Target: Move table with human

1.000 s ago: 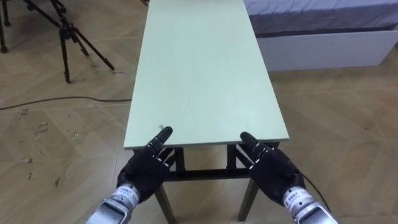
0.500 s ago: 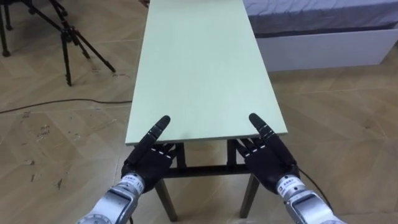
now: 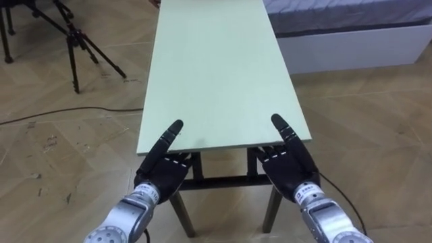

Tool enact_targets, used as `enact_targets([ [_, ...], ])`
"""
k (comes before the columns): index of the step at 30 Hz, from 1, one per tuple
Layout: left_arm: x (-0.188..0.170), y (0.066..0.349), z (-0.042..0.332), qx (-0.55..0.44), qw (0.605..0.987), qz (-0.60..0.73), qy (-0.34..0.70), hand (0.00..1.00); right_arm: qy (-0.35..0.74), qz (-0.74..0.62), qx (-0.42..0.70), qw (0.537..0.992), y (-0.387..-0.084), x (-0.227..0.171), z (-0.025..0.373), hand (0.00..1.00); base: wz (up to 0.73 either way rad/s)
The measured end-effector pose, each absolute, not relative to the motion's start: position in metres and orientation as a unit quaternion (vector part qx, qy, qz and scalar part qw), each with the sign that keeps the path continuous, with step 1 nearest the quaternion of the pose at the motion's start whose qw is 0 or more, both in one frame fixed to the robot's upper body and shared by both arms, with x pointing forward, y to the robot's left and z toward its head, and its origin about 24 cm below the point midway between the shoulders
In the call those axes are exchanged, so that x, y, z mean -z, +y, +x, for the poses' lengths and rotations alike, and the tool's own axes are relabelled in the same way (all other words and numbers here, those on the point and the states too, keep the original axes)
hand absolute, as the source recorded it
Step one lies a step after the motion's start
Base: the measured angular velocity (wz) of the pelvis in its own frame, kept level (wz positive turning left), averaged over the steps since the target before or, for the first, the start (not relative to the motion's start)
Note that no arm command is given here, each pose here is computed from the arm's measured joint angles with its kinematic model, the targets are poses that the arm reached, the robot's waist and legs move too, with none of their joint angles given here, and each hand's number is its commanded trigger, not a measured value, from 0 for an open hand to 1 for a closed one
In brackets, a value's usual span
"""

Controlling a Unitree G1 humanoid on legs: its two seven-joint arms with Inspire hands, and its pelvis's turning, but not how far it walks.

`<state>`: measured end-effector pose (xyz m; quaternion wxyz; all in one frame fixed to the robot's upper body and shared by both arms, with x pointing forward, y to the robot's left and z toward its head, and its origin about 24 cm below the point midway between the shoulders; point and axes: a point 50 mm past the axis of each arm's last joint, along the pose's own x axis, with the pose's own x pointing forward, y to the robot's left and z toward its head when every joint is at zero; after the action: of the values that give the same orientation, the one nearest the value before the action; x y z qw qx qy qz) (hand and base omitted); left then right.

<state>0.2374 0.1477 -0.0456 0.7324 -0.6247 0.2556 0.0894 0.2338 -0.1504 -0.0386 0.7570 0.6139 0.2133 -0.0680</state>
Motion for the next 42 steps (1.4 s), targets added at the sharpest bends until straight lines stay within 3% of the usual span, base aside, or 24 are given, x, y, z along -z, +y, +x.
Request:
enact_targets([
  [11, 0.048, 0.136, 0.236, -0.102, 0.727, -0.622, 0.272, 1.00, 0.248, 0.585, 0.126, 0.762, -0.152, 0.044, 0.234, 1.00, 0.00],
  [42, 0.054, 0.130, 0.234, -0.106, 0.767, -0.571, 0.273, 1.00, 0.242, 0.562, 0.133, 0.779, -0.149, 0.045, 0.234, 1.00, 0.01],
])
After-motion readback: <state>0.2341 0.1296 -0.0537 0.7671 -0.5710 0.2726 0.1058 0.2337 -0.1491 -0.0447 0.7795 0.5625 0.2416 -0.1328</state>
